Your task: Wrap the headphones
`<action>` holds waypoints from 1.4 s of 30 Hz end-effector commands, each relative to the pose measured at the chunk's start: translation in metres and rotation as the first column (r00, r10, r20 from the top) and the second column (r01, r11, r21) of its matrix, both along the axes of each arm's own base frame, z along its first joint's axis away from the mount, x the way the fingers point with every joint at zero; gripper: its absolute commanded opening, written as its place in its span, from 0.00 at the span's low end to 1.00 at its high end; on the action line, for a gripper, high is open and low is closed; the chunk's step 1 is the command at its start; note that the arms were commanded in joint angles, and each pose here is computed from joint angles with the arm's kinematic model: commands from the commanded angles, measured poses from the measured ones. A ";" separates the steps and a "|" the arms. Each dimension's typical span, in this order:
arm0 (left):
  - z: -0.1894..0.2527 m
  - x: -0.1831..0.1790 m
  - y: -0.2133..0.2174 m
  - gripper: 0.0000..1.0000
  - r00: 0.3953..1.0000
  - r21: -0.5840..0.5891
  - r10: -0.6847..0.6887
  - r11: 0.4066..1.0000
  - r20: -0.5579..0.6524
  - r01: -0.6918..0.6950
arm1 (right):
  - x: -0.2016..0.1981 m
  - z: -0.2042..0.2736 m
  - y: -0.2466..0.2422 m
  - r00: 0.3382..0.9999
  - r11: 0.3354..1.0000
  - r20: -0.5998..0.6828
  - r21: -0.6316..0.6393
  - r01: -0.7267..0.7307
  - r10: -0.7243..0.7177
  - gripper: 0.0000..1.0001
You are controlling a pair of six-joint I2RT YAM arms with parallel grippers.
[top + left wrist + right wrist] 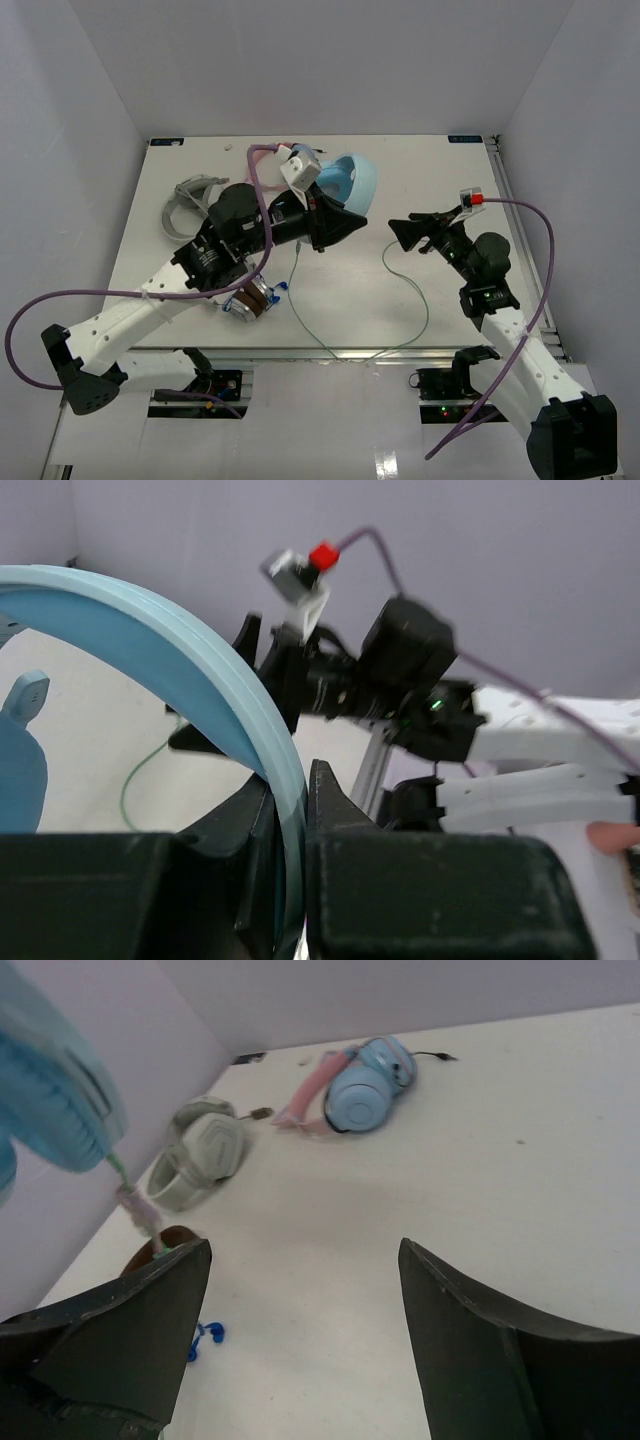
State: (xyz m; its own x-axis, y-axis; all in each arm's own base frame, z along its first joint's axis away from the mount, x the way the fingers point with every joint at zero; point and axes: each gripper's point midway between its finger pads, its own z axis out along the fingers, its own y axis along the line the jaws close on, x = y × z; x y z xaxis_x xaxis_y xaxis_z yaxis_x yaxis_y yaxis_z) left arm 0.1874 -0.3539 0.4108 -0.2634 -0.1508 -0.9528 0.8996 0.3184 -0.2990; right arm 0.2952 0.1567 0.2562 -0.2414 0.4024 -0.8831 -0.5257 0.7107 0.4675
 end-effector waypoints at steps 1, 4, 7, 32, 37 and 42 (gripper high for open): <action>0.064 -0.039 0.016 0.00 0.990 -0.232 -0.132 0.963 0.039 0.138 | -0.056 0.071 0.025 0.860 0.967 0.460 0.010 -0.253 0.220 0.86; 0.069 -0.055 0.012 0.00 0.972 -0.286 -0.237 0.931 0.001 0.227 | -0.075 0.083 0.034 0.790 0.946 0.538 -0.043 -0.322 0.293 0.91; 0.072 -0.066 0.008 0.00 0.946 -0.325 -0.323 0.895 -0.005 0.304 | -0.094 0.101 0.038 0.721 0.928 0.609 -0.071 -0.365 0.330 0.92; 0.071 -0.100 0.002 0.00 0.825 -0.402 -0.564 0.748 0.036 0.529 | -0.064 0.119 0.042 0.777 0.972 0.607 0.031 -0.233 0.166 0.97; 0.075 -0.105 0.008 0.00 0.824 -0.407 -0.564 0.742 0.051 0.533 | -0.062 0.117 0.041 0.780 0.976 0.608 0.039 -0.216 0.149 0.97; 0.065 -0.107 0.005 0.00 0.799 -0.424 -0.601 0.717 0.026 0.553 | -0.066 0.122 0.050 0.751 0.964 0.632 0.025 -0.266 0.191 0.98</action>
State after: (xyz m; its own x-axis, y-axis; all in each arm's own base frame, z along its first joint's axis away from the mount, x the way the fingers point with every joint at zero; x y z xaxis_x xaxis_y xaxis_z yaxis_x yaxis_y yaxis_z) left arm 0.0974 -0.3664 0.4496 -0.5714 -0.2077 -0.7939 0.8033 -0.3392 -0.4895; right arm 0.2347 0.2040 0.3586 0.1776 0.4845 -0.8565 -0.8539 0.5085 0.1106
